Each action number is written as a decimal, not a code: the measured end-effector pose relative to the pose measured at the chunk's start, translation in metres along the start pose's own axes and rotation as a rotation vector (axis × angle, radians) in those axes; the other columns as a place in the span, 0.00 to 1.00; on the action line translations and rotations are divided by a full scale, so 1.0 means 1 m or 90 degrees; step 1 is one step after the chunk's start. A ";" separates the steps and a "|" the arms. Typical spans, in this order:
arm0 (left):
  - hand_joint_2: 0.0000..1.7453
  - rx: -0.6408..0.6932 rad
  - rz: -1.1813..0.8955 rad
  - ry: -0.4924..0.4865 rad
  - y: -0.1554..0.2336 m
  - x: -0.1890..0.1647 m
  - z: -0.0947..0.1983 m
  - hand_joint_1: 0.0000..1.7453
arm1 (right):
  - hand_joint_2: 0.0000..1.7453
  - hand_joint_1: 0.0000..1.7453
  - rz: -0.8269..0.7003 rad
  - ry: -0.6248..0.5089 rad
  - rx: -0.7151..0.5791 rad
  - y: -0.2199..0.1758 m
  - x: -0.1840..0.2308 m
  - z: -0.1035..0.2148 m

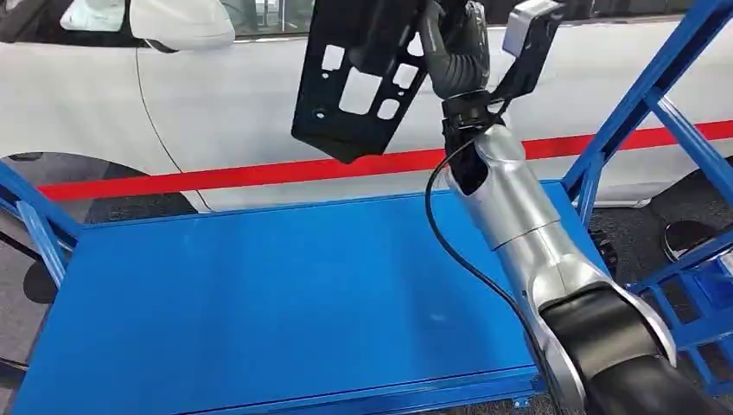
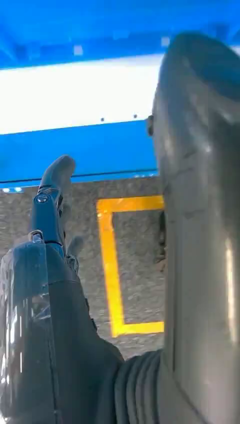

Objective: Take the parts from the cabinet and place them on the table.

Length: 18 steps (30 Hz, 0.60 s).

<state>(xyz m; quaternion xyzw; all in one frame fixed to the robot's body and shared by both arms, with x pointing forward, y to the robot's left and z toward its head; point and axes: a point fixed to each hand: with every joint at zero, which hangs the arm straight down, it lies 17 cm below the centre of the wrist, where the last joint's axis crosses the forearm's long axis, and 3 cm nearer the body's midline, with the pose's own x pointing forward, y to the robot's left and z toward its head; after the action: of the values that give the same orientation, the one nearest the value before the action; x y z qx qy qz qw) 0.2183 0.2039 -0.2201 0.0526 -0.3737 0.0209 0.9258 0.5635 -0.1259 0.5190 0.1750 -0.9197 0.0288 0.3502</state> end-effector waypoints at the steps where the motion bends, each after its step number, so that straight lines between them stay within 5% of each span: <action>1: 1.00 -0.006 0.006 0.000 -0.002 0.001 0.000 0.00 | 1.00 1.00 -0.002 0.002 -0.001 -0.001 -0.002 0.004; 10: 1.00 -0.018 0.037 0.023 -0.011 -0.004 0.003 0.00 | 1.00 1.00 -0.065 0.056 -0.004 0.000 -0.040 0.053; 11: 0.00 -0.019 0.041 0.020 -0.011 -0.004 0.003 0.00 | 1.00 1.00 -0.068 0.060 -0.005 0.000 -0.045 0.058; 18: 0.00 -0.045 0.066 -0.040 -0.022 0.016 0.005 0.00 | 1.00 1.00 -0.059 0.064 -0.009 0.001 -0.052 0.085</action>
<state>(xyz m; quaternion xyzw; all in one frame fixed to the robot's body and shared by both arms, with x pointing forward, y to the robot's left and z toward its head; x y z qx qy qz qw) 0.2282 0.1818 -0.2075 0.0013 -0.4054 0.0537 0.9126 0.5455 -0.1244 0.4208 0.2136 -0.8921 0.0146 0.3980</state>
